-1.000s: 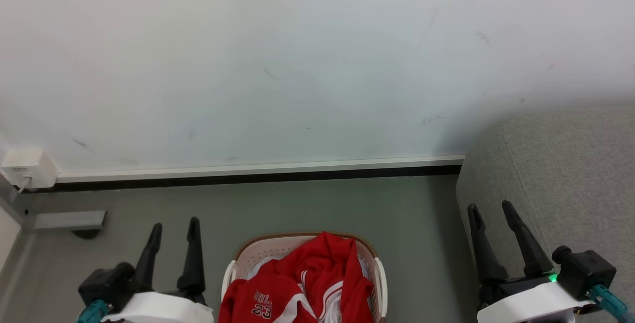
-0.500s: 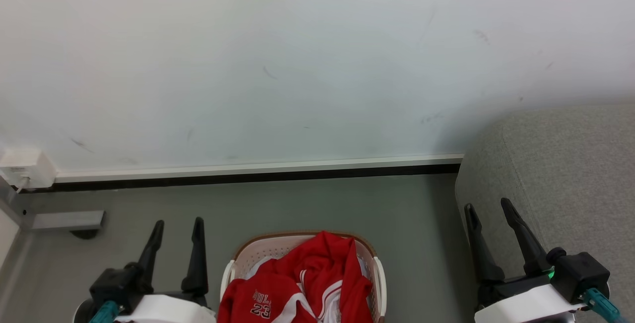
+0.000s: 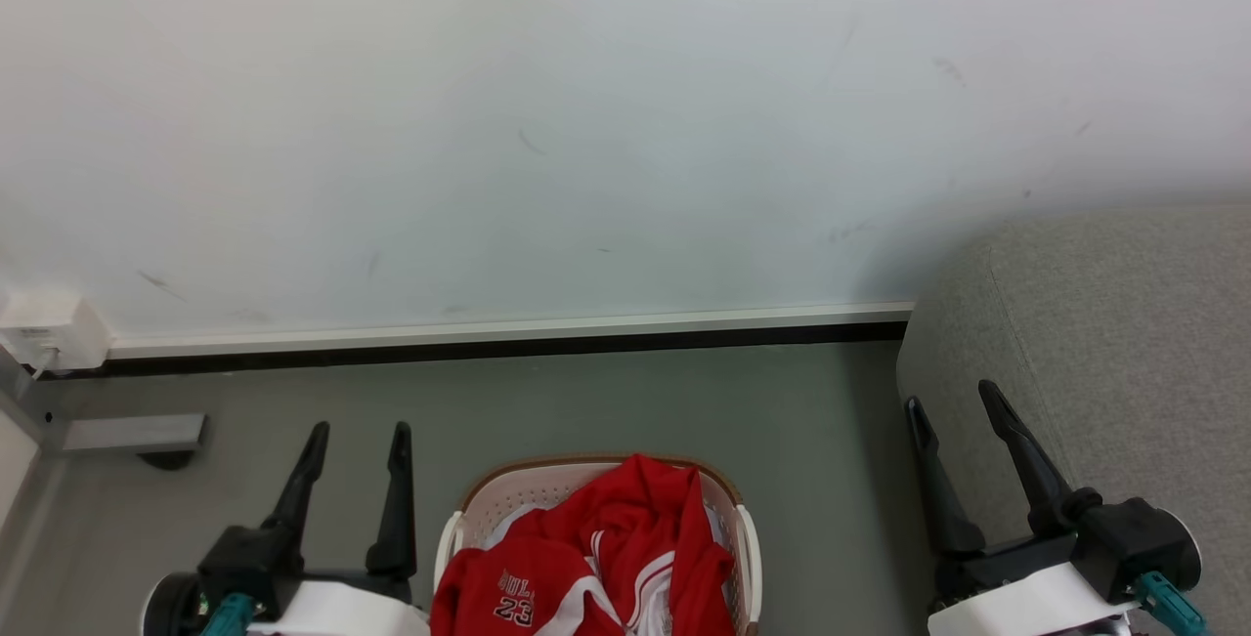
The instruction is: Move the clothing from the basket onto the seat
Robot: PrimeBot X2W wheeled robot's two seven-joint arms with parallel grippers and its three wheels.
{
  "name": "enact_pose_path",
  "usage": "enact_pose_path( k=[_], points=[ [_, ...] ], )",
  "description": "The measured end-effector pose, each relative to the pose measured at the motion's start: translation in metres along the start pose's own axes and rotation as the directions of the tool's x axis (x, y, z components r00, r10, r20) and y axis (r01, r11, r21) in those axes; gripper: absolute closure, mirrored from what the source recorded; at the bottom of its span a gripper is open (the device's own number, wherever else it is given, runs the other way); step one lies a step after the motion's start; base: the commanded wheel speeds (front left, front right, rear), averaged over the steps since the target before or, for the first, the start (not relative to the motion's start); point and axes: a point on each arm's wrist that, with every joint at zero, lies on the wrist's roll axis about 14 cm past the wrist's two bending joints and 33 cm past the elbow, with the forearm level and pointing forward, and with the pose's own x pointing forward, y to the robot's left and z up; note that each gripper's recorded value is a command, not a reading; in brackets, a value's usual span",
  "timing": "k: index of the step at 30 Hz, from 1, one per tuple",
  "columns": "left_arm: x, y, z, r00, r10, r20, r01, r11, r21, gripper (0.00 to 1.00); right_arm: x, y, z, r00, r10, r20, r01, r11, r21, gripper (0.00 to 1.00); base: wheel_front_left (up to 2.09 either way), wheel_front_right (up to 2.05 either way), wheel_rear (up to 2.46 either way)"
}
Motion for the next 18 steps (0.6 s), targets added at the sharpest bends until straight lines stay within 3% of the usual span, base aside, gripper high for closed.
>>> enact_pose_path(
  k=[18],
  points=[
    [0.0004, -0.0006, 0.0023, 1.000, -0.009, 0.015, 0.008, 0.999, 0.037, 0.00, 0.0022, 0.0031, 0.0043, 1.000, 0.014, 0.019, -0.013, 0.999, -0.032, 0.00, 0.00, 0.00, 0.00]
  ],
)
